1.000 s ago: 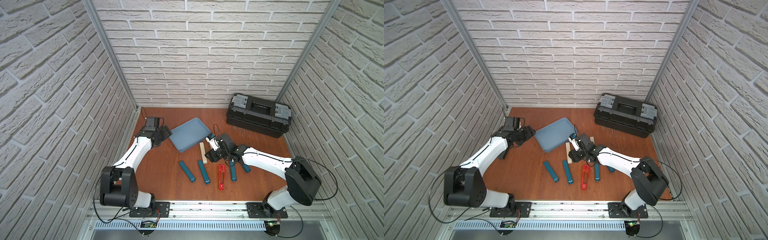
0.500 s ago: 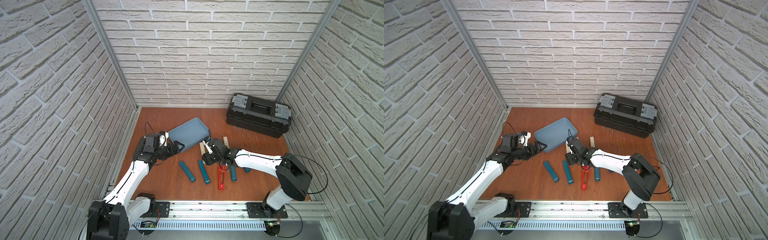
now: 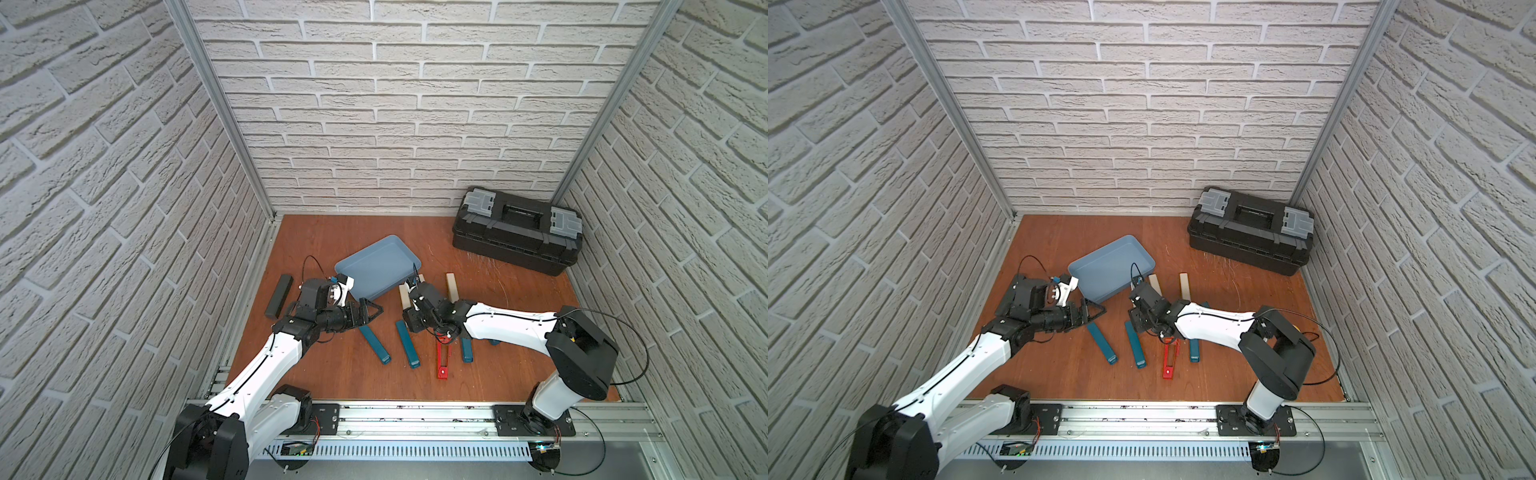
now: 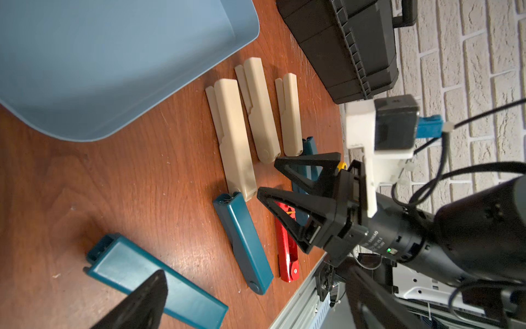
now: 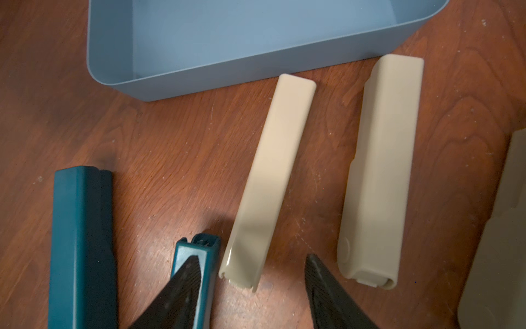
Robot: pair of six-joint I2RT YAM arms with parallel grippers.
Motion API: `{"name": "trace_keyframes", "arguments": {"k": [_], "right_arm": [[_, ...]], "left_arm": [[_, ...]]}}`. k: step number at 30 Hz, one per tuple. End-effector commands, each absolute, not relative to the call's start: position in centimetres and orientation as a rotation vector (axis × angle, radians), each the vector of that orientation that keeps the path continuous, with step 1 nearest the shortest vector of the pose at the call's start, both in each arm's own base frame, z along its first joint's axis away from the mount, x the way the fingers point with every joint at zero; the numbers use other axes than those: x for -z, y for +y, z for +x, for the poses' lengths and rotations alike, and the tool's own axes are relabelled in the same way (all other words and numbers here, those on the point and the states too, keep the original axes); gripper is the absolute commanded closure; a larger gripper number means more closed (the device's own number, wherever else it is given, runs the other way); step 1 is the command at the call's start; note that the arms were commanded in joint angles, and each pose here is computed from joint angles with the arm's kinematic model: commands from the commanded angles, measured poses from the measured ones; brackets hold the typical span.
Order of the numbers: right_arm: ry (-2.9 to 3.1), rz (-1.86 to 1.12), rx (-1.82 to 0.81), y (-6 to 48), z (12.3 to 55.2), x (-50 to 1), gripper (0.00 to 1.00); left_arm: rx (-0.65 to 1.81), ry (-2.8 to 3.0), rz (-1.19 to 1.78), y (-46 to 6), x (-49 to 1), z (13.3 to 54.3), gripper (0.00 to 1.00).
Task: Put the pruning pliers into the storage box
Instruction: Pick up the pruning pliers from the center of the board.
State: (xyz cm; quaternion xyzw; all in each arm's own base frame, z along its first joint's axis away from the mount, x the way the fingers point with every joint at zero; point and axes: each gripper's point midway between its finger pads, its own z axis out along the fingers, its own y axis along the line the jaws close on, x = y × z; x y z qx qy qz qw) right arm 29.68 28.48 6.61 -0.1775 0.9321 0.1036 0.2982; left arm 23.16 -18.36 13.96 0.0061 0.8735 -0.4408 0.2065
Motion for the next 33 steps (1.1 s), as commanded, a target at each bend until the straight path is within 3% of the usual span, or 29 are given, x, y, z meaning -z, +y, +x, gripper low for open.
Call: {"name": "trace_keyframes", "arguments": {"k": [1, 21, 33], "right_arm": [[2.458, -0.442, -0.258, 28.9, 30.3, -6.5, 0.39], [2.508, -0.448, -0.217, 29.4, 30.7, -4.0, 0.43], [2.517, -0.475, -0.217, 29.8, 30.7, -3.9, 0.68]], "left_arm": [[1.240, 2.406, 0.094, -18.9, -15.2, 23.3, 0.02], [1.215, 2.391, 0.064, -18.8, -15.0, 23.7, 0.02], [1.194, 2.390, 0.042, -18.5, -14.7, 23.8, 0.02]]}}
